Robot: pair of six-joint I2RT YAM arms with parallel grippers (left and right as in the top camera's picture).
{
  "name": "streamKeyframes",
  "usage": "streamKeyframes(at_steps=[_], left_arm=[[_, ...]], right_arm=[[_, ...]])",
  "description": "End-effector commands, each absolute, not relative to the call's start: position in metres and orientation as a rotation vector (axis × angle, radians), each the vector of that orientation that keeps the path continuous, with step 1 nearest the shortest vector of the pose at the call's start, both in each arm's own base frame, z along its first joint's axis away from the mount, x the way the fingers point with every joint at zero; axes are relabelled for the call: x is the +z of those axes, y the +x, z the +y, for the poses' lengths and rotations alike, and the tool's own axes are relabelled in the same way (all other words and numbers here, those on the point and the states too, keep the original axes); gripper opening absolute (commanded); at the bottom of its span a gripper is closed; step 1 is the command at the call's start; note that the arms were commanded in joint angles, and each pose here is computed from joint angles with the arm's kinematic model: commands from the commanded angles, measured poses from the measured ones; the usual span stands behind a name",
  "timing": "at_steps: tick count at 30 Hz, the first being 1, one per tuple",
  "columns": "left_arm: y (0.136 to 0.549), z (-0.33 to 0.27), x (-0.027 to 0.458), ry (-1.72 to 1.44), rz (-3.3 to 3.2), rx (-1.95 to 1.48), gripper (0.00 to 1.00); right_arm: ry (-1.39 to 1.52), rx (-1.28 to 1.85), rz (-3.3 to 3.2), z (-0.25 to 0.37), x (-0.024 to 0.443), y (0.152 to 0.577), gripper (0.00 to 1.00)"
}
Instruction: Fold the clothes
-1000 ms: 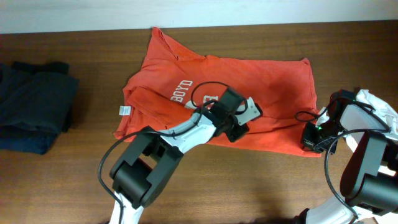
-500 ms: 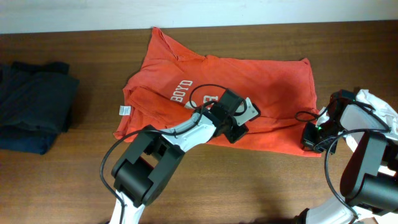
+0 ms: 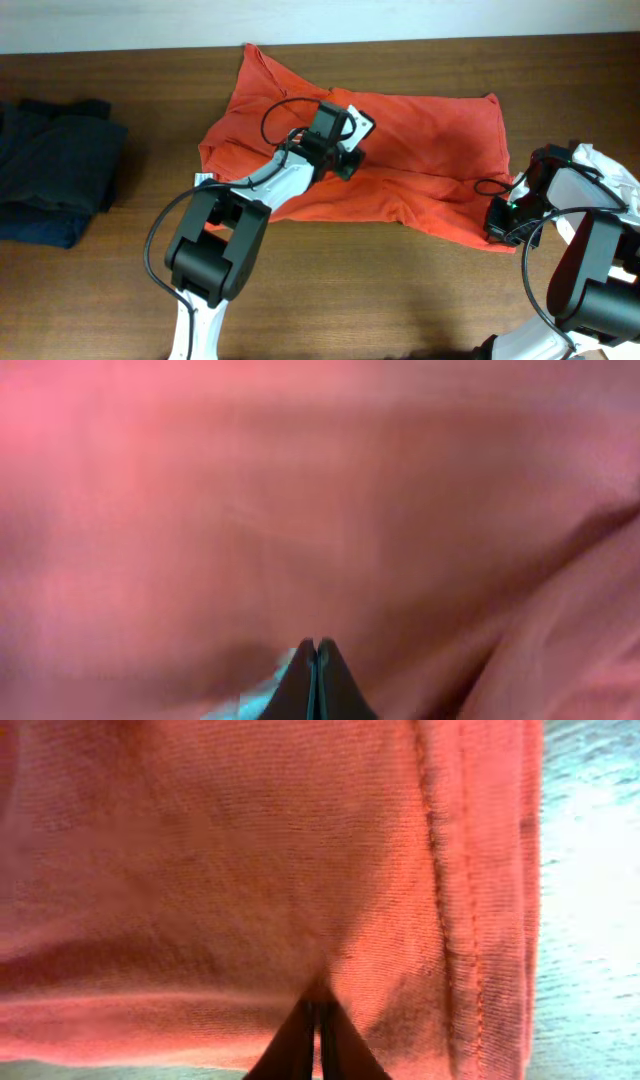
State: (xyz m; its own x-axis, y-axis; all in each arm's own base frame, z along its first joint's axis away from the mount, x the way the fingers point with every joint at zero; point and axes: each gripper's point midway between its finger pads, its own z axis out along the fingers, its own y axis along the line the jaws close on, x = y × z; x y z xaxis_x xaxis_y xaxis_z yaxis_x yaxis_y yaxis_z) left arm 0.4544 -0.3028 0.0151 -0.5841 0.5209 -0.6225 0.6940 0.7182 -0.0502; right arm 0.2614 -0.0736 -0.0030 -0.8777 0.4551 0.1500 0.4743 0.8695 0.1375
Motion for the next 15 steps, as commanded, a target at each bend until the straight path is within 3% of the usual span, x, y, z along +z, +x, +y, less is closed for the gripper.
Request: streamKeyframes(at_steps=[1,5,8,10,15], left_arm=[[0.459,-0.257,0.045,0.827,2.449,-0.301,0.00],[0.425,-0.164,0.070,0.632,2.727,-0.090,0.01],[0.401,-0.124,0.056,0.525,2.895,-0.030,0.01],[0.392,-0.084,0.042,0.277,2.984,0.078,0.01],[0.378,-0.048,0.023,0.091,3.055,0.072,0.01]], right_arm=[[-0.729,-0.210,-2.880,-0.075,-0.014,0.247,0.11],[-0.732,-0.208,-2.891,-0.076,-0.014,0.250,0.10],[-0.732,-0.198,-2.890,-0.077,-0.014,0.249,0.10],[-0.730,-0.198,-2.886,-0.077,-0.014,0.248,0.10],[-0.729,-0.199,-2.880,-0.076,-0.014,0.247,0.10]])
